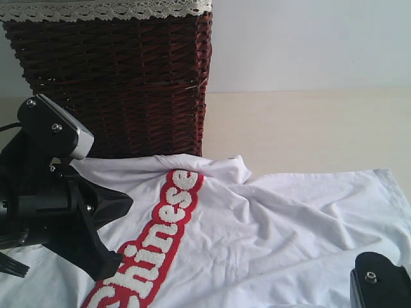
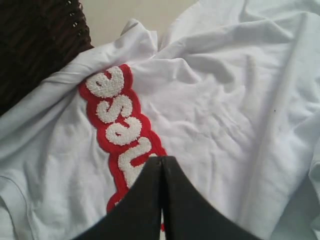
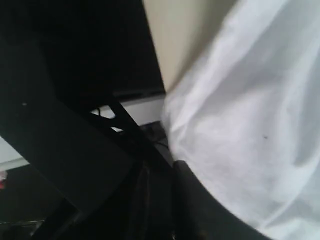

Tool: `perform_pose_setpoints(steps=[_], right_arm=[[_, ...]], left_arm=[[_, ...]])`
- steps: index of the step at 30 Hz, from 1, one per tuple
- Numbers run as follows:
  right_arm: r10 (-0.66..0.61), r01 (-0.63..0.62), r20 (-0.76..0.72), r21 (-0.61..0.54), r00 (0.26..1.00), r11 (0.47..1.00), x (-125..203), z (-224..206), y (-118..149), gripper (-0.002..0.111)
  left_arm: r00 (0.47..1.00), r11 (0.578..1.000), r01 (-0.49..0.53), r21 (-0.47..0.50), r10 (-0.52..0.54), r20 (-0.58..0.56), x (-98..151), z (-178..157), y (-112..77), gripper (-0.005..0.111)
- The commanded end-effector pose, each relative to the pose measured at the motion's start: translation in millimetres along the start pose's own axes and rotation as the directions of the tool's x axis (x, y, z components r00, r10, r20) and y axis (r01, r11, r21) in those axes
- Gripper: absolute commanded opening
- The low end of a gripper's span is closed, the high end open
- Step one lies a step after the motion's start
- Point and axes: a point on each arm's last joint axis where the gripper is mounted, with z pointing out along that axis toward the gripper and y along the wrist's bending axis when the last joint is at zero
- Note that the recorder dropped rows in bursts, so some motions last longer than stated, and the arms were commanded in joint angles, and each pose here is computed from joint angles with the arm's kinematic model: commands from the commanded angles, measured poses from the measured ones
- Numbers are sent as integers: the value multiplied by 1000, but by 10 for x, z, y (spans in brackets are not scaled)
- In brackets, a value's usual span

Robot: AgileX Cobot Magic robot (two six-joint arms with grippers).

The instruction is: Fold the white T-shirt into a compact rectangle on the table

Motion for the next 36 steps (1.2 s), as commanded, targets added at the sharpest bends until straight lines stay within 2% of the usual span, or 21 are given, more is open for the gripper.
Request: perform_pose_setpoints(steps=[1, 4, 7, 8, 10, 12, 13, 15, 18, 20, 23, 27, 31, 36], right_arm=[[-50, 51, 57, -25, 997, 998, -51, -41, 40, 15], [-81, 85, -48, 84, 996, 993, 37, -44, -65, 15], [11, 35, -157, 287, 988, 957, 139, -90, -249, 15], [69, -8, -141, 396, 988, 918, 142, -124, -341, 15], [191, -136, -33, 581, 981, 802, 115, -202, -510, 15], [310, -323, 147, 686, 939, 652, 64, -265, -657, 15], [350, -391, 210, 697, 913, 601, 44, -270, -702, 14], [434, -494, 276, 677, 858, 545, -3, -204, -773, 10], [511, -488, 190, 680, 838, 547, -45, -19, -872, 0], [551, -461, 108, 691, 827, 557, -49, 119, -968, 0], [630, -507, 69, 664, 773, 549, -77, 229, -1137, 0], [734, -615, 103, 630, 671, 474, -10, 239, -1497, 0], [807, -751, 177, 516, 563, 411, 121, 277, -1830, 0], [831, -834, 269, 426, 487, 351, 210, 337, -2171, 0]], left_arm=[[1000, 1000, -7, -1, 7, 11, -4, 0, -6, 0], [1000, 1000, -7, -2, 7, 13, -6, 0, -6, 0], [1000, 1000, -7, -2, 7, 15, -8, 0, -5, 0], [1000, 1000, -7, -2, 7, 15, -8, 0, -5, 0], [1000, 1000, -7, -3, 7, 17, -10, 0, -5, 0], [1000, 1000, -7, -4, 7, 20, -13, 0, -4, 0], [1000, 1000, -7, -4, 7, 20, -13, 0, -4, 0], [1000, 1000, -7, -3, 7, 19, -11, 0, -4, 0], [1000, 1000, -7, -2, 7, 13, -6, 0, -6, 0], [1000, 1000, -7, 0, 7, 8, -1, 0, -7, 0], [1000, 1000, -7, 2, 7, 1, 4, 0, -9, 0], [1000, 1000, -7, 7, 7, -13, 17, 0, -13, 0], [1000, 1000, -7, 7, 7, -16, 21, 3, -14, 0], [1000, 1000, -12, 8, 12, -16, 21, 3, -14, 0]])
